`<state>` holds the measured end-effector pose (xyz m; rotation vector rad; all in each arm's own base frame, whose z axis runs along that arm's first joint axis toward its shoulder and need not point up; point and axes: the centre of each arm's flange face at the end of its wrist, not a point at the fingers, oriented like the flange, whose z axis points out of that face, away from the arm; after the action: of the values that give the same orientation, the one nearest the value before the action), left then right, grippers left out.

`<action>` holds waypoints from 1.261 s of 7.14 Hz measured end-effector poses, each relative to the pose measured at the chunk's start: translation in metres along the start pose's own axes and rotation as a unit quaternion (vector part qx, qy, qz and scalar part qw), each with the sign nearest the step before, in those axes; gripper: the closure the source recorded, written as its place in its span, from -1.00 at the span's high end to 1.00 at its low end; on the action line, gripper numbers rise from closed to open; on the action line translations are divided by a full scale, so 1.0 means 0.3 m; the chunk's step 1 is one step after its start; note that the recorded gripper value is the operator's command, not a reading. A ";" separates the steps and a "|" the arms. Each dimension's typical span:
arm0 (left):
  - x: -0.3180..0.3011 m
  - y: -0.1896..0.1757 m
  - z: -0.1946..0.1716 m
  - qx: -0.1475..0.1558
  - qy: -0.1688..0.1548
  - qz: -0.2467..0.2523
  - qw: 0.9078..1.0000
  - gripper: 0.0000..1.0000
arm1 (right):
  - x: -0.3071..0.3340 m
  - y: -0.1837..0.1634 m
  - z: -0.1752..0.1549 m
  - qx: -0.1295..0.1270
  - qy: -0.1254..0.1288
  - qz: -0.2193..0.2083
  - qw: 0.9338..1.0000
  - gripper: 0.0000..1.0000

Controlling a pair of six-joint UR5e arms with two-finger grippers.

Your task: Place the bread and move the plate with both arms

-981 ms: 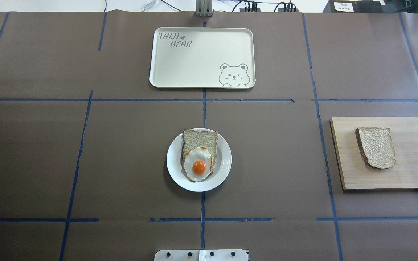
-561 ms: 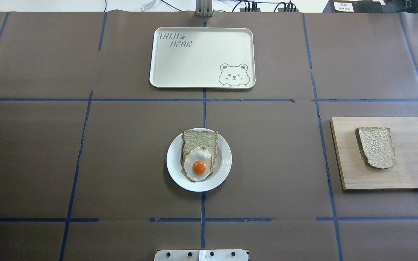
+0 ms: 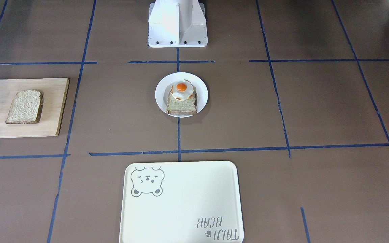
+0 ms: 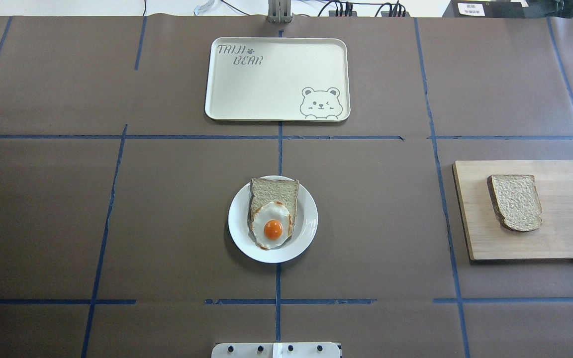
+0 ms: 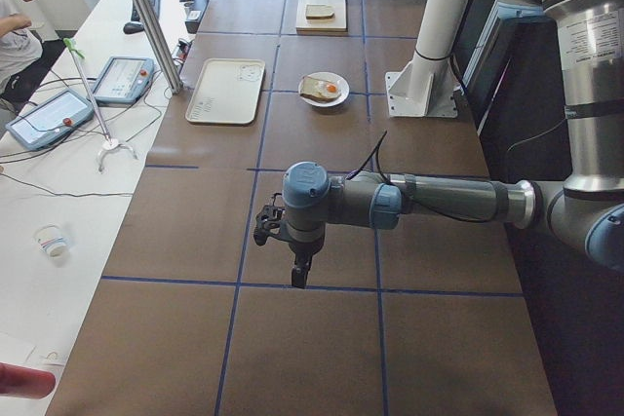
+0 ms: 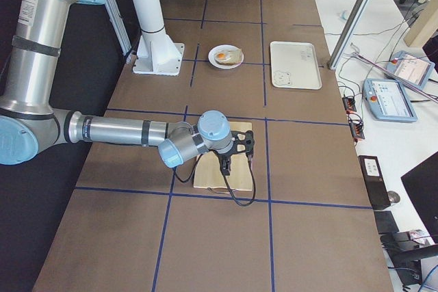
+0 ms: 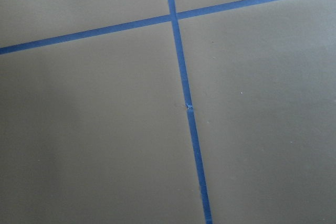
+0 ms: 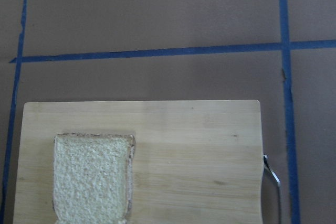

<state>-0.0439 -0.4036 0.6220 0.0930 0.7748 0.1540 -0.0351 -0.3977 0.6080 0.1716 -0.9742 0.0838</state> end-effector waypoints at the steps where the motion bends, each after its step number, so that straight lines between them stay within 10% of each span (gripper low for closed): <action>1: 0.008 0.003 0.002 0.001 0.015 -0.001 1.000 1.00 | -0.082 0.022 0.095 0.013 -0.001 0.007 1.000 1.00; 9: 0.006 0.008 0.012 -0.001 0.027 -0.005 1.000 1.00 | -0.213 0.172 0.413 -0.005 0.000 0.000 1.000 0.64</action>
<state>-0.0403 -0.4009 0.6236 0.0824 0.8290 0.1487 -0.1795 -0.3691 0.6287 0.1621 -0.9750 0.0784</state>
